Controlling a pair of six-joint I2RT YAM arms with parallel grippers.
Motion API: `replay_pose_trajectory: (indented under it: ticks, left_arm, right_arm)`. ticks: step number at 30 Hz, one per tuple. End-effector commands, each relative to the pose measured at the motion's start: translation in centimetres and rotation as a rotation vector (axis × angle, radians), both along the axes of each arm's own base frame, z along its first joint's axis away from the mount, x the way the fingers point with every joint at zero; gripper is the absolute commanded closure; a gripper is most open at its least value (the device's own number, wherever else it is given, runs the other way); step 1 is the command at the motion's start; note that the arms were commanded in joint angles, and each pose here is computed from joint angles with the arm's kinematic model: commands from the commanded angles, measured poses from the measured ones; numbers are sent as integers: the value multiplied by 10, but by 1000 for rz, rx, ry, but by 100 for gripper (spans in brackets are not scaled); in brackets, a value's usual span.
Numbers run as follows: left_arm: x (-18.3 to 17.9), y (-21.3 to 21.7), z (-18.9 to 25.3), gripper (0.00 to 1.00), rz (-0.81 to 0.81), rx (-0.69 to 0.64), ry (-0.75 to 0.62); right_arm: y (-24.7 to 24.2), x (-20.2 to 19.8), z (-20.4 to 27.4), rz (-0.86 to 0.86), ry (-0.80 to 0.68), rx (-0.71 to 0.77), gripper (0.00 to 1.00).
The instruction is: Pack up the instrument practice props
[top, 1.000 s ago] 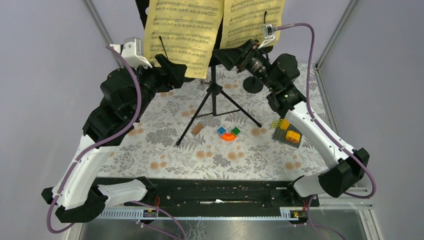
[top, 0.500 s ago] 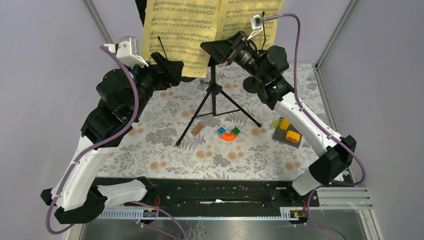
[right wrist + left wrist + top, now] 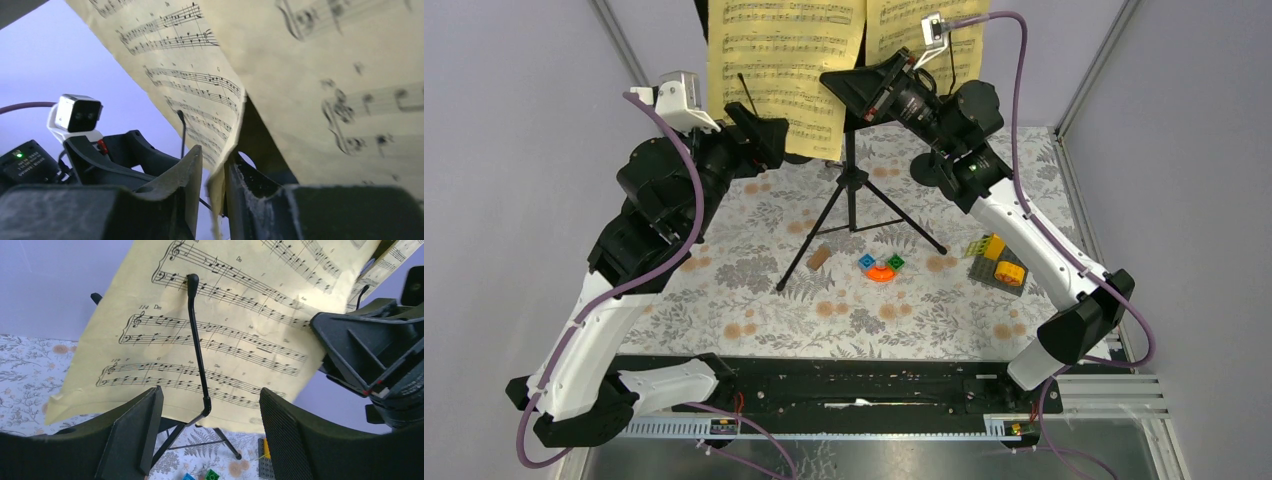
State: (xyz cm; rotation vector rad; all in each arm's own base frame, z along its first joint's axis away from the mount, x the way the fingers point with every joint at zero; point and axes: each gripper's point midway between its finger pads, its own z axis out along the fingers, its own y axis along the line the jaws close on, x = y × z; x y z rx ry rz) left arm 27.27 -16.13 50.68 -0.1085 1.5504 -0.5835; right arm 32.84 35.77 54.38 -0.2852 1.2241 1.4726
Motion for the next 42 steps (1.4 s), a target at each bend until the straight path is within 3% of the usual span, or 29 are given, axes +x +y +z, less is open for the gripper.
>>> replay_pose_trajectory:
  ticks: [1, 9, 13, 23, 27, 42]
  left_arm:
    - [4, 3, 13, 25, 27, -26, -53]
    - [11, 5, 23, 21, 65, -71, -74]
    - [15, 5, 24, 30, 83, -89, -83]
    - [18, 4, 24, 84, 90, -102, -95]
    - [13, 8, 27, 99, 86, -103, -110]
    - [4, 9, 26, 100, 52, -84, -137]
  right_arm:
    - [-1, -18, 32, -7, -128, -7, 75]
    - [0, -18, 31, -48, -194, -79, 97]
    - [1, -21, 31, -54, -228, -107, 100]
    - [-5, -33, 32, -66, -297, -144, 100]
    - [-15, -40, 34, -104, -347, -180, 100]
    - [-56, -79, 51, -180, -480, -270, 100]
